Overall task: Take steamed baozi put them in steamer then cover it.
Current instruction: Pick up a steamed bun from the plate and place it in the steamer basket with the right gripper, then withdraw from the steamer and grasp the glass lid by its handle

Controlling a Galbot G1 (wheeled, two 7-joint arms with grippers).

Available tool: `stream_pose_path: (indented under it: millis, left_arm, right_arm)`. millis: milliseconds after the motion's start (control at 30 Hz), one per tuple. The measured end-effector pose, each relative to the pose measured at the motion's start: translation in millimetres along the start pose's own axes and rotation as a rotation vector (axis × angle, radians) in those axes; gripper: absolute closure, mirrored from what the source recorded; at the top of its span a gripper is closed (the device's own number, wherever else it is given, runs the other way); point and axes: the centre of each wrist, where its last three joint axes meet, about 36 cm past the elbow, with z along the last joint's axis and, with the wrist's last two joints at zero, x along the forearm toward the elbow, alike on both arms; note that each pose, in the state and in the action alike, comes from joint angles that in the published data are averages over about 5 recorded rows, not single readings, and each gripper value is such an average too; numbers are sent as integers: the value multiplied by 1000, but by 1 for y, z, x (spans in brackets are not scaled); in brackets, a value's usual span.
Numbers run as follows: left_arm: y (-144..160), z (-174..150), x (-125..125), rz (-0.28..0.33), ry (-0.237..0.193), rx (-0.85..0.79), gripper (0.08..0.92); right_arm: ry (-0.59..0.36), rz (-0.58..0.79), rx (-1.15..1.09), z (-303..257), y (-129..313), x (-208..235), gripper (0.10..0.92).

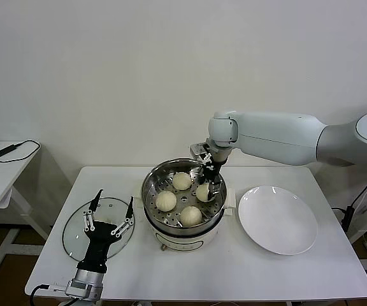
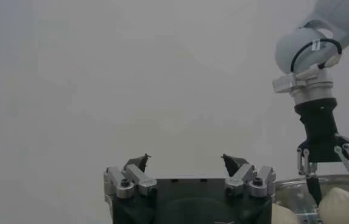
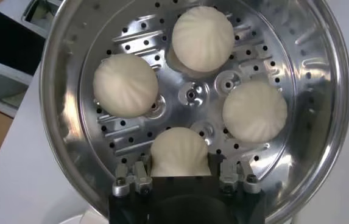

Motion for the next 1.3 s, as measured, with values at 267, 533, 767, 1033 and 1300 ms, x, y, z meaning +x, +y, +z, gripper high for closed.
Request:
stream_pose_path:
  millis: [267,533,767,1033,1300]
  left_arm:
    - [1,1,-1,-6,1,-4,177]
    - [1,2,-1,-12,2,-5,177]
    - [0,2,-2,-14,4,-17,177]
    - [1,0,-4,-7,-5,-41,177]
    - [2,1,-7,6,-2,-81,177]
  right_arm:
    - [6,8,-4,5,2,-2,336]
    - [-16,30,-4,6,4,1,203]
    - [-81,91,8,7,9,12,200]
    - [-242,290,27,16,30,24,200]
    - [-491,751,-25,38,67,0,200]
